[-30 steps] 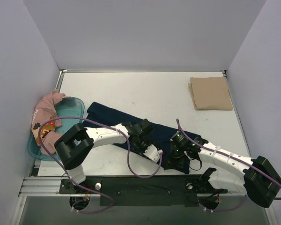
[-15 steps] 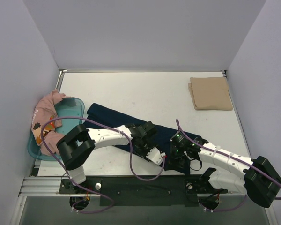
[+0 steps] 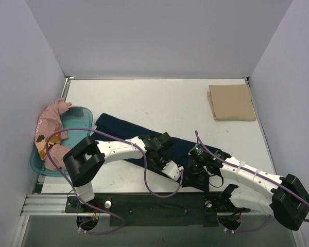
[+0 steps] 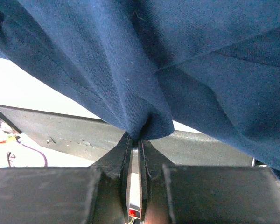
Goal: Fold and stack the t-shirts
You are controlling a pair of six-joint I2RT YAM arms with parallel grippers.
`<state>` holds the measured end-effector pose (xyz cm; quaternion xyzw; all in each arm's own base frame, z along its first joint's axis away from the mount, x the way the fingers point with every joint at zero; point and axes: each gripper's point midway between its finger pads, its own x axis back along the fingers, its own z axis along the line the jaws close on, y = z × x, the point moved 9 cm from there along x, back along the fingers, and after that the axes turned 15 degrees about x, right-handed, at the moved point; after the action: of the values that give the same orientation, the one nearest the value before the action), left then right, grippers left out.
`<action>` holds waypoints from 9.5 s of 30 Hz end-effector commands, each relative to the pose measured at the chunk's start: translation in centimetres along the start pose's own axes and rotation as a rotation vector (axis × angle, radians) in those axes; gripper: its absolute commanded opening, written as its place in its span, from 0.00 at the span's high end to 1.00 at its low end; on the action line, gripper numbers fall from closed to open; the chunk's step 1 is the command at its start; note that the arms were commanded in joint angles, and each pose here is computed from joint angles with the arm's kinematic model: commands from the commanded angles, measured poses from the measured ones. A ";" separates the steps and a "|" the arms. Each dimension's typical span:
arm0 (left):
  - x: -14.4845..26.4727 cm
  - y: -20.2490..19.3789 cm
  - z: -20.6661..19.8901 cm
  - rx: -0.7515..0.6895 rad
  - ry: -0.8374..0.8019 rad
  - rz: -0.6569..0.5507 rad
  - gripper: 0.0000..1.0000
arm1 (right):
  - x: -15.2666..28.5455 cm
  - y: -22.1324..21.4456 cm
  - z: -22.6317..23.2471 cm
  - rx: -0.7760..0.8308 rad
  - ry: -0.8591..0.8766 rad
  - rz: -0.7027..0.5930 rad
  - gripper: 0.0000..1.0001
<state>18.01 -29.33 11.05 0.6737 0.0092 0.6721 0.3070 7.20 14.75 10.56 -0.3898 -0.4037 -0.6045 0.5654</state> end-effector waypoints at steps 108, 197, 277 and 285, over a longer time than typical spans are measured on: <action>12.6 -19.3 10.0 1.169 0.604 0.040 0.54 | 5.9 11.4 -6.0 -0.049 -0.412 -0.213 0.94; 12.9 -25.4 -1.2 1.375 0.235 0.182 0.50 | -0.3 48.6 -10.0 -0.289 0.091 -0.442 1.00; 12.5 -15.9 -7.2 1.025 0.499 -0.410 0.41 | -0.9 5.9 11.8 1.846 0.141 -0.505 0.39; 12.8 -16.1 -7.8 1.026 0.527 -0.370 0.41 | -6.2 5.3 12.5 2.090 0.100 -0.331 0.39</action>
<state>18.47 -7.84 14.55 0.5507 0.5242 0.6484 0.0385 12.42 26.94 10.11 0.3364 -0.7467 -0.0940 0.5660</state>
